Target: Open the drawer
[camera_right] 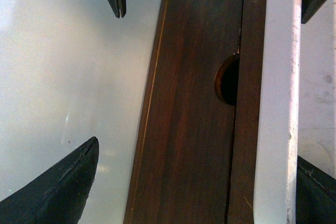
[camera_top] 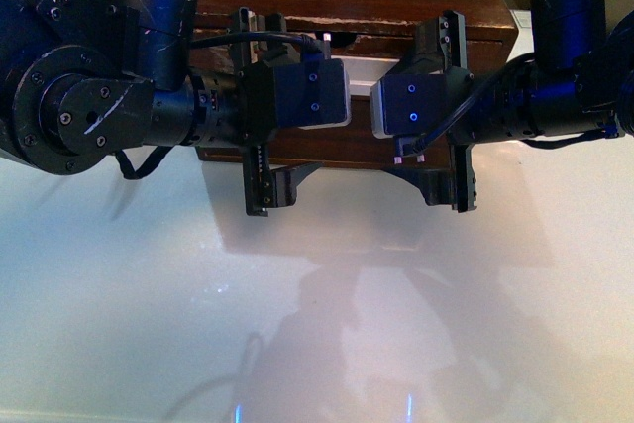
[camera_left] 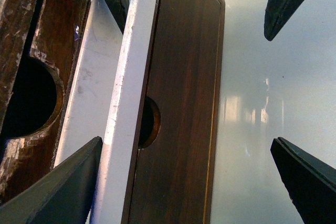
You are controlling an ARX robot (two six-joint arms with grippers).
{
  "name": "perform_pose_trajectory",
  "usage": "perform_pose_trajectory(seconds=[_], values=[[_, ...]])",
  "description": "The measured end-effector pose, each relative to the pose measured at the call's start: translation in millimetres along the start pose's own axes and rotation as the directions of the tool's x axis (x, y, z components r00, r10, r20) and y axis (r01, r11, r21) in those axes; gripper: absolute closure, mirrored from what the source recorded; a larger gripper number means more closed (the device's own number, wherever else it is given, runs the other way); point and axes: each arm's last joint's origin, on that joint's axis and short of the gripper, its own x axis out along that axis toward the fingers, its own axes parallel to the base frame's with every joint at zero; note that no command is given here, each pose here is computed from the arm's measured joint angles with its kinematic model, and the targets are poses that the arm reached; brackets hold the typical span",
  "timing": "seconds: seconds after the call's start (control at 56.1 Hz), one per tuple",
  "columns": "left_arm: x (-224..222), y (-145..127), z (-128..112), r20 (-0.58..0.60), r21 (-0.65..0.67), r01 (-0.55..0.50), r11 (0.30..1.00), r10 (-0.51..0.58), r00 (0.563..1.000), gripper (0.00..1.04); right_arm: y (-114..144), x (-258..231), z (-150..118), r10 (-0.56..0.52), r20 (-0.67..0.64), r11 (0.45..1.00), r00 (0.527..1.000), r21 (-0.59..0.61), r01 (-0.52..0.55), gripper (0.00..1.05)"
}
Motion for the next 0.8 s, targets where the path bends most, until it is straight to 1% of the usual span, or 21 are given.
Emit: perform_pose_trajectory(seconds=[0.624,0.803], values=[[-2.6,2.3,-0.2,0.015,0.018,0.027,0.999,-0.027,1.000,0.08,1.7,0.0,3.6,0.031,0.020,0.999,0.999,-0.018,-0.031,0.09],[-3.8,-1.8,0.0,0.029,0.016,0.036,0.999,-0.037,0.999,0.08,6.5,-3.7,6.7,0.044,0.027,0.999,0.999,-0.031,-0.043,0.09]])
